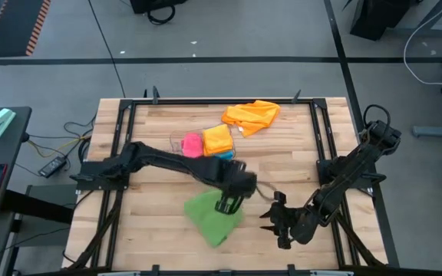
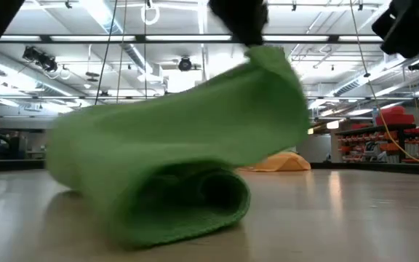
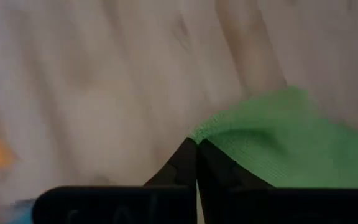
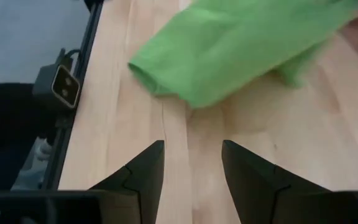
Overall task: Fold microfiber towels
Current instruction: Fold the green microfiber cloth
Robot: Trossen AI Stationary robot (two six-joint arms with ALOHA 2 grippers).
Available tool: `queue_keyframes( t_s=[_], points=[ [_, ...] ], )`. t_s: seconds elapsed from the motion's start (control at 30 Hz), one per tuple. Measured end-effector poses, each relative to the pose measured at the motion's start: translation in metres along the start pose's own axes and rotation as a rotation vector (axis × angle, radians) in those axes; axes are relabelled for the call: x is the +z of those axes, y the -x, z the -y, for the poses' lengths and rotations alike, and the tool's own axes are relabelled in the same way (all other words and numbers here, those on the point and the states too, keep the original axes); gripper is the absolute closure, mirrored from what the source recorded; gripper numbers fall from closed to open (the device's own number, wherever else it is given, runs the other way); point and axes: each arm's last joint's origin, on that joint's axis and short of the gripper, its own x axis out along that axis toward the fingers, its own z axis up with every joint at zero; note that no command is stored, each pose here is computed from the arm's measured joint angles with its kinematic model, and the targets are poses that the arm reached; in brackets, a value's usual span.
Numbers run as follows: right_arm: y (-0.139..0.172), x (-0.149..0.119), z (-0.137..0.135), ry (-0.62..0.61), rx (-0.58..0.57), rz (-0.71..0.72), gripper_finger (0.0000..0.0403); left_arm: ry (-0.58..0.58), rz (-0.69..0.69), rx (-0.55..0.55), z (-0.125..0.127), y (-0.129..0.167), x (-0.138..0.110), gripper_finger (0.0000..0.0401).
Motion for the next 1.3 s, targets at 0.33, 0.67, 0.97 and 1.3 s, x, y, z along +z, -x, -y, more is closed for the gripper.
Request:
queue_keyframes(
  t_s=[0.33,0.67,0.97,1.3],
  points=[
    [0.007,-0.014,0.004,-0.038,-0.064,-0.085,0.0233,0.126,0.309,0.088,-0.051,0.089,0.017,0.0396],
    [0.009,-0.011,0.024,0.010,-0.283,-0.020,0.0229,0.151,0.460,0.141,-0.055,0.130,0.018,0.0393],
    [0.055,0.005,0.059,-0.020,-0.418,0.037,0.0228,0.033,0.702,0.506,-0.088,0.156,0.034,0.0393],
    [0.113,0.023,0.091,-0.057,-0.407,0.203,0.0228,0.021,0.848,0.846,-0.167,0.180,0.021,0.0392]
  ],
)
